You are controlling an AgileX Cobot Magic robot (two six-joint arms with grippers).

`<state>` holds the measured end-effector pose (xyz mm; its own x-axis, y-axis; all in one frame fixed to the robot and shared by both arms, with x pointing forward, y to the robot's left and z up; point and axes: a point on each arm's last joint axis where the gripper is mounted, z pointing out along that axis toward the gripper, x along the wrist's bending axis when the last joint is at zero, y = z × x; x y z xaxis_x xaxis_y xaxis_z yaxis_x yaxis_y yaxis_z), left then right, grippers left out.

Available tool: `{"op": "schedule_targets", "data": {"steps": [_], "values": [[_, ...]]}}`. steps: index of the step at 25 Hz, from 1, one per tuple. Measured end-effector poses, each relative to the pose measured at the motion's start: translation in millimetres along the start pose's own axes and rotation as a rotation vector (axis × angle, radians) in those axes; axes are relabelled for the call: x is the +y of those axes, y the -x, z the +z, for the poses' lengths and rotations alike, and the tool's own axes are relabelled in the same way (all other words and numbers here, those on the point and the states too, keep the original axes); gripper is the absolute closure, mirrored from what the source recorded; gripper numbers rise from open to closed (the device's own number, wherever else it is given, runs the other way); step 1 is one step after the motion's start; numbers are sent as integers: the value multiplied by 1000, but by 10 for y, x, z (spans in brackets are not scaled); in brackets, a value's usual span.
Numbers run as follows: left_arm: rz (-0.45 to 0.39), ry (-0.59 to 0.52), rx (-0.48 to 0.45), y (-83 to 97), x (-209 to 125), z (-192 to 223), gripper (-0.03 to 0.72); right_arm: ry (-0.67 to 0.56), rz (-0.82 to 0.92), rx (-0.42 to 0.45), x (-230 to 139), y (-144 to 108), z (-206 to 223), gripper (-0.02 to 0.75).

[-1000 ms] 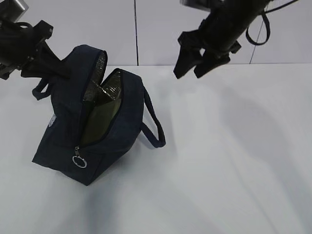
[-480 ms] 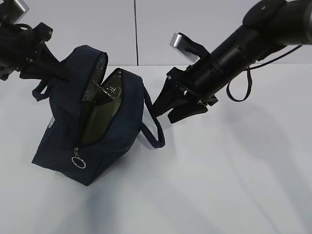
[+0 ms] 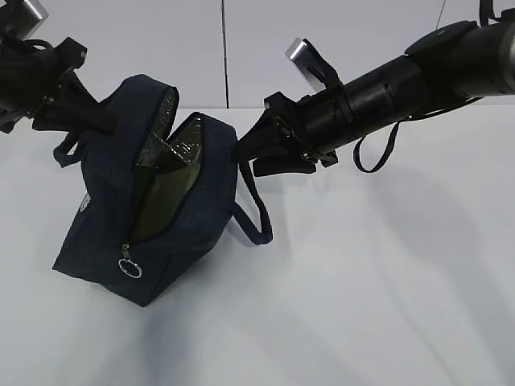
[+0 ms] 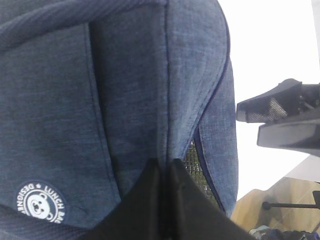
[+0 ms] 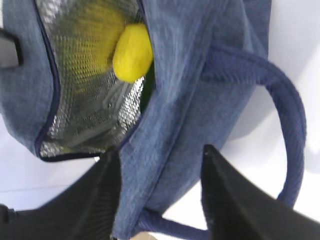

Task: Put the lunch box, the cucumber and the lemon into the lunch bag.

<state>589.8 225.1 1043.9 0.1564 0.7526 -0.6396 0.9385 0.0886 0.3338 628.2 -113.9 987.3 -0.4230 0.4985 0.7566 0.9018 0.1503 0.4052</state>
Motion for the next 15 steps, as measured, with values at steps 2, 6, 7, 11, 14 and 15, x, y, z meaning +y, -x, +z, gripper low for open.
{"op": "schedule_targets", "data": {"steps": [2, 6, 7, 11, 14, 15], "values": [[0, -1, -1, 1, -1, 0, 693, 20, 4, 1, 18, -1, 0, 363], [1, -2, 1, -1, -2, 0, 693, 32, 7, 9, 26, -5, 1, 437], [1, -2, 1, -1, -2, 0, 693, 32, 5, 9, 27, -6, 0, 442], [1, -2, 1, -1, -2, 0, 693, 33, -4, 10, 28, -7, 0, 449], [1, -2, 1, -1, -2, 0, 693, 33, -26, 10, 28, -7, 0, 428], [1, -2, 1, -1, -2, 0, 693, 33, -27, 10, 28, -7, 0, 407]]}}
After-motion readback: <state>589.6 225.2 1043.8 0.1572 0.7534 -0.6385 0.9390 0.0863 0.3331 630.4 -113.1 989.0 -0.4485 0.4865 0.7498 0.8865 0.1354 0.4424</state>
